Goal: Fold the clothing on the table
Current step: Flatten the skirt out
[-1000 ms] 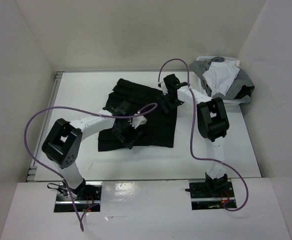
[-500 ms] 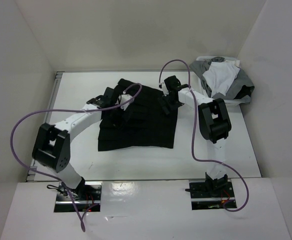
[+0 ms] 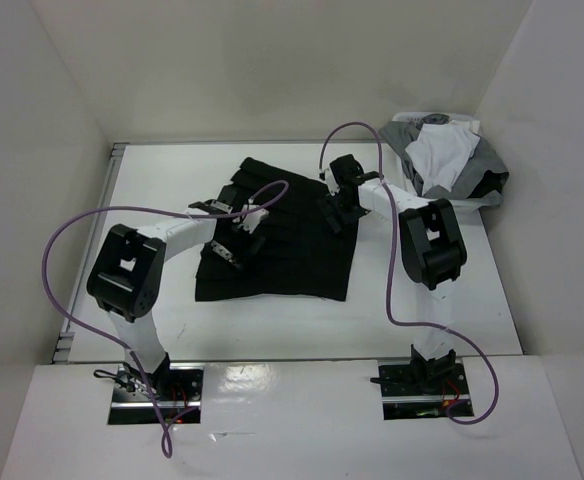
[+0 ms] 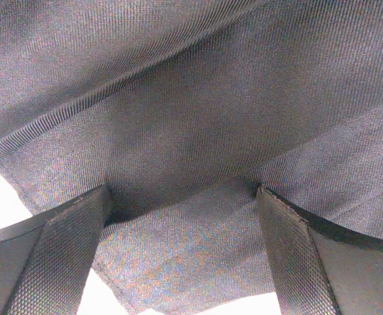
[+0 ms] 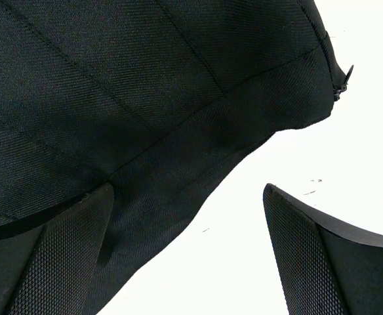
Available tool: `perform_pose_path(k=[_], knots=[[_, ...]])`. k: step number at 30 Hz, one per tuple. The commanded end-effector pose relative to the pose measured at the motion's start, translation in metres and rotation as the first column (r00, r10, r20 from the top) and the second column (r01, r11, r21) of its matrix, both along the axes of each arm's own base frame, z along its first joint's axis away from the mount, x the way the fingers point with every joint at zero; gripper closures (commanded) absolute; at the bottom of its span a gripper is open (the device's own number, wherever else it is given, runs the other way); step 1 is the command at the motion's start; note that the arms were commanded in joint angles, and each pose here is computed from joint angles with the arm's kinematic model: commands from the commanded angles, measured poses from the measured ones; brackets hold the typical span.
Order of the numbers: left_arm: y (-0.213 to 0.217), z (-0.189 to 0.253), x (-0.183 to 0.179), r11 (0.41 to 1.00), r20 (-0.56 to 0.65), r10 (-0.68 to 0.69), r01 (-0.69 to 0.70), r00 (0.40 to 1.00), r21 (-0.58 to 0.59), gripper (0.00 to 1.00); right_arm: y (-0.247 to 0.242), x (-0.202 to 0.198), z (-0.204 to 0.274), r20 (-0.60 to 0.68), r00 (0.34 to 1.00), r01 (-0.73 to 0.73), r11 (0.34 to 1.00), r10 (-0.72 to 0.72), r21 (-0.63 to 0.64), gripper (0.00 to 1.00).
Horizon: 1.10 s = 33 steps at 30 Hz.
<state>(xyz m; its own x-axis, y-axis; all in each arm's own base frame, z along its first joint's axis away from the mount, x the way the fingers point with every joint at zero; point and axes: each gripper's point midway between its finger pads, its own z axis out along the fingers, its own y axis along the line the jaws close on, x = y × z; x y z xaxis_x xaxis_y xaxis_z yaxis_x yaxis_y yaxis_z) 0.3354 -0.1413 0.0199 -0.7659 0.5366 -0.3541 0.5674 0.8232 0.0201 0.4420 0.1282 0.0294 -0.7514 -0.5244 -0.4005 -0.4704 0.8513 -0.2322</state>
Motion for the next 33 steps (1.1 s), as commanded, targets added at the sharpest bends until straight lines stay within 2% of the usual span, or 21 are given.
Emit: perform_pose_path(k=[1,6,17,22,25,28,29,31,33], knots=[[-0.003,-0.001,-0.002,1.0,-0.028,-0.005,0.005,1.0,-0.02,0.02,0.002,0.003,0.017,0.051,0.999,-0.008,1.0,0.008,-0.002,0.01],[-0.018,-0.01,-0.023,0.998,-0.084,-0.062,0.06,0.995,-0.027,0.03,0.004,0.009,0.011,0.052,0.999,-0.016,1.0,0.016,-0.006,0.01],[-0.044,-0.013,-0.047,0.987,-0.128,-0.162,0.158,0.978,-0.036,0.04,0.013,0.038,0.015,0.08,0.997,-0.019,1.0,0.02,-0.009,0.01],[-0.05,-0.012,-0.064,0.981,-0.169,-0.194,0.186,0.966,-0.06,0.04,0.013,0.037,0.009,0.061,0.998,-0.019,1.0,0.02,-0.016,0.01],[-0.053,0.012,-0.06,0.979,-0.128,-0.197,0.189,0.972,-0.075,0.04,0.017,0.036,0.03,0.087,0.996,-0.028,1.0,0.029,-0.007,0.01],[-0.059,0.068,-0.04,0.973,-0.011,-0.199,0.196,0.98,-0.122,0.02,0.017,0.031,0.074,0.146,0.989,-0.034,0.999,0.03,0.023,0.01],[-0.062,0.1,-0.028,0.969,0.056,-0.188,0.195,0.981,-0.155,0.02,0.018,0.026,0.082,0.151,0.987,-0.052,0.998,0.046,0.033,0.01],[-0.054,0.13,-0.014,0.968,0.114,-0.149,0.169,0.982,-0.188,0.01,0.018,0.02,0.114,0.202,0.978,-0.062,0.996,0.048,0.061,0.01],[-0.051,0.147,-0.007,0.962,0.146,-0.139,0.169,0.979,-0.214,0.01,0.018,0.009,0.122,0.201,0.978,-0.078,0.994,0.06,0.082,0.01]])
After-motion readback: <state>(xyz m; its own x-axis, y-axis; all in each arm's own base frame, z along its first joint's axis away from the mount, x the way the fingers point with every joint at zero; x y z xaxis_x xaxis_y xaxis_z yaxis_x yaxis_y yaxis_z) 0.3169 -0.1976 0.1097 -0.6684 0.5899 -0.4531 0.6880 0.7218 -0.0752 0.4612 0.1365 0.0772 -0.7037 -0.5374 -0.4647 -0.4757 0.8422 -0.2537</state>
